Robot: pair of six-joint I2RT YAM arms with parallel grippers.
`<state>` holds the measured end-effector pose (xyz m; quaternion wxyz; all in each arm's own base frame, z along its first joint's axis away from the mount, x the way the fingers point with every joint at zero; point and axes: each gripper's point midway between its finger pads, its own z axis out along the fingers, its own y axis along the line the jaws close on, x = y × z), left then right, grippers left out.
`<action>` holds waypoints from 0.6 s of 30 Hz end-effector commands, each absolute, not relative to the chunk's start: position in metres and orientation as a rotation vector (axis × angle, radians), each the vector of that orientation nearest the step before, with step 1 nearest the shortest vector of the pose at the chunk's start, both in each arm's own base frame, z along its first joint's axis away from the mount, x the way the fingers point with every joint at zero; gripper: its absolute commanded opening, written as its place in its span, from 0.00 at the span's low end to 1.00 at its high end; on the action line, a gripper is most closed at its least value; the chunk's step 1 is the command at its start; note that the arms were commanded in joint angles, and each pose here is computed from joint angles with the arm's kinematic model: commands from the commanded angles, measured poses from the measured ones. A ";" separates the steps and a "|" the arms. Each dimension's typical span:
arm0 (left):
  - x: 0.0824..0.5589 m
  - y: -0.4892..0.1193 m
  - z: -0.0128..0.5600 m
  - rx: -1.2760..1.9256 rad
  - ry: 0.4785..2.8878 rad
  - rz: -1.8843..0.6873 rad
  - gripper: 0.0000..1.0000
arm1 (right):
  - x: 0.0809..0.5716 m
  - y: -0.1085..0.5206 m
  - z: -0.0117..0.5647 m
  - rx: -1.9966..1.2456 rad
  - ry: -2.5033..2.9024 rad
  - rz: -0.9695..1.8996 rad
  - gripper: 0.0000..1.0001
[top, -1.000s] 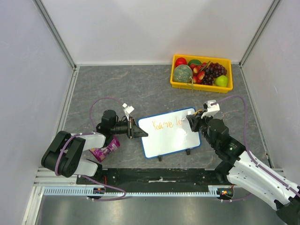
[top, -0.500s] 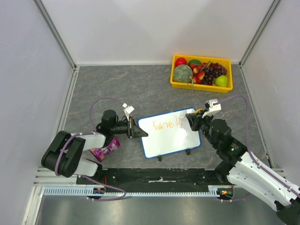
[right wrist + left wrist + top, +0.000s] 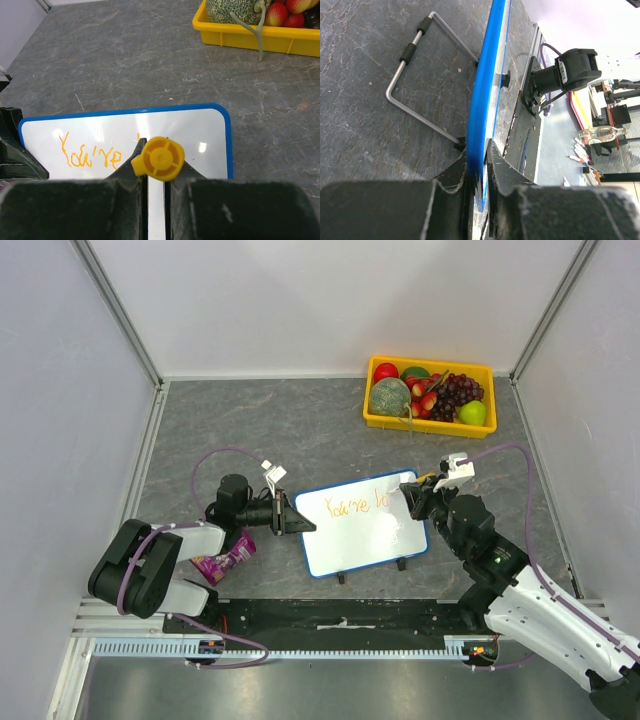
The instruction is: Write a sentence on the whiteboard
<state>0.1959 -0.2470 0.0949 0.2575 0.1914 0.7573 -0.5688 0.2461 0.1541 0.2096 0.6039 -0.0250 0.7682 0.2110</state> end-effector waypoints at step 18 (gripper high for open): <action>0.200 -0.243 0.075 0.539 2.090 -1.454 0.02 | 0.240 0.138 0.180 -0.056 1.844 0.398 0.00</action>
